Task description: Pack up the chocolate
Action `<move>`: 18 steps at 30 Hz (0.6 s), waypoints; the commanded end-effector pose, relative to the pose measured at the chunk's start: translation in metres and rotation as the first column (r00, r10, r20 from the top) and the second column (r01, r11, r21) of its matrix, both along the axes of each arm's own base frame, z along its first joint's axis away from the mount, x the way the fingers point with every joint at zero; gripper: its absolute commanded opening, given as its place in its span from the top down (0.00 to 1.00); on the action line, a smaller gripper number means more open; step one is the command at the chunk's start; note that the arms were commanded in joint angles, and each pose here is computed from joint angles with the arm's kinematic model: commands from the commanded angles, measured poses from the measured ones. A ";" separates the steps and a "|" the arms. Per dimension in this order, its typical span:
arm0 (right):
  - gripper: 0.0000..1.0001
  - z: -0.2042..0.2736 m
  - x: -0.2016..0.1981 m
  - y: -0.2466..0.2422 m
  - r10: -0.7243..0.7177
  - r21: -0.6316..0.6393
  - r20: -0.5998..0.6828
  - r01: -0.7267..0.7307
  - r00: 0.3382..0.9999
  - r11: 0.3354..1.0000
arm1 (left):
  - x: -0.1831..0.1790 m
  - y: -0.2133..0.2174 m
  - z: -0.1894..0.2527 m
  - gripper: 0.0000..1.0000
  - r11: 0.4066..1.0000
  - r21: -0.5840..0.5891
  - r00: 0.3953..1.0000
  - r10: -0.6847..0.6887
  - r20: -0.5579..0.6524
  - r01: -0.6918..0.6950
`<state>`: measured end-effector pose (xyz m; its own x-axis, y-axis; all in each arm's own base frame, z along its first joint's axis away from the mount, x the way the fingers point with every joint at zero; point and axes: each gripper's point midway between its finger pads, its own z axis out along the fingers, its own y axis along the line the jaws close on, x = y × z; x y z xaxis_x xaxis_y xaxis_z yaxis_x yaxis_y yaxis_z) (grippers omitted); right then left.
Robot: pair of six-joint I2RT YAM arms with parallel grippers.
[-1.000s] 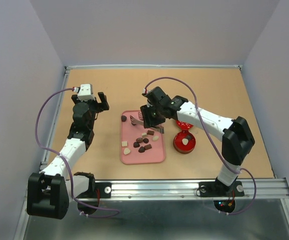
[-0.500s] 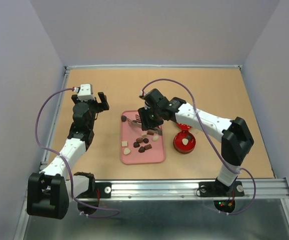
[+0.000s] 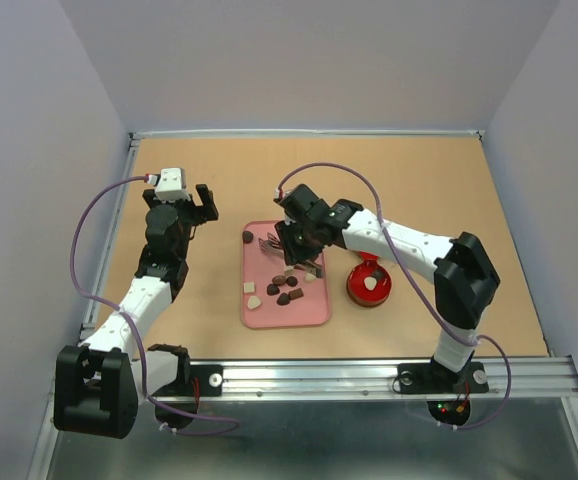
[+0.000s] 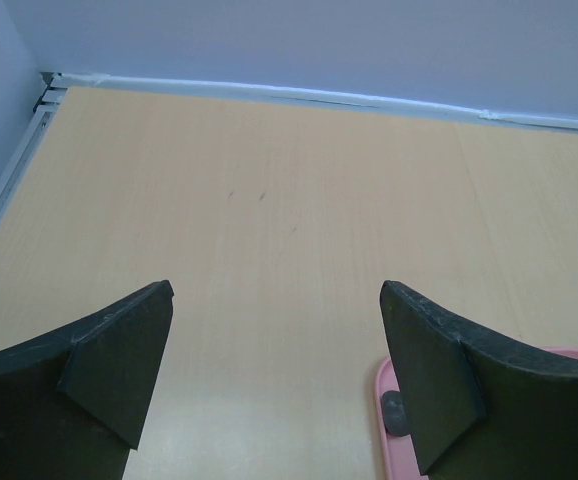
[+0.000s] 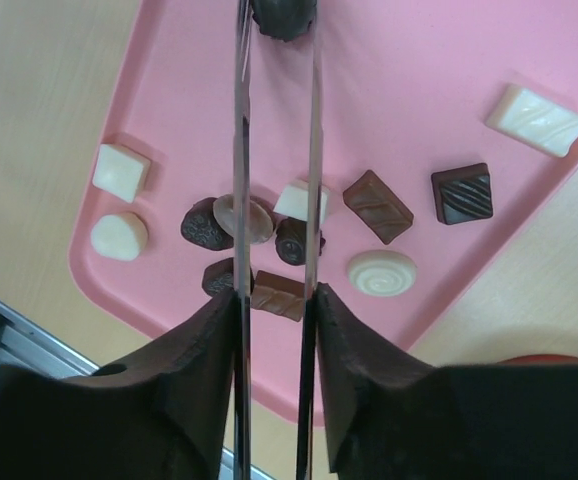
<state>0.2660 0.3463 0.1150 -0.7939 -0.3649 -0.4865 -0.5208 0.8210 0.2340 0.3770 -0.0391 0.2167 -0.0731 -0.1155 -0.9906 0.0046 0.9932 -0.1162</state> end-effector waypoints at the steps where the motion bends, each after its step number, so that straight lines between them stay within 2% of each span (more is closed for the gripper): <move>1: 0.66 0.014 0.011 0.008 0.004 0.009 0.069 -0.005 0.998 1.000 | 0.000 0.003 0.020 0.04 1.000 -0.012 0.998 0.009 0.069 -0.009; 3: 0.69 0.015 0.013 0.004 -0.009 -0.009 0.084 0.010 0.996 1.000 | 0.000 0.003 0.019 0.04 1.000 -0.011 0.998 0.009 0.068 -0.009; 8: 0.69 0.024 0.011 -0.002 -0.010 -0.013 0.100 0.011 0.995 1.000 | -0.001 0.003 0.020 0.04 1.000 -0.013 0.997 0.013 0.071 -0.012; 18: 0.70 0.075 0.009 -0.011 -0.059 0.078 0.176 0.046 0.983 0.996 | -0.001 0.004 0.020 0.04 1.000 -0.010 0.997 0.015 0.071 -0.015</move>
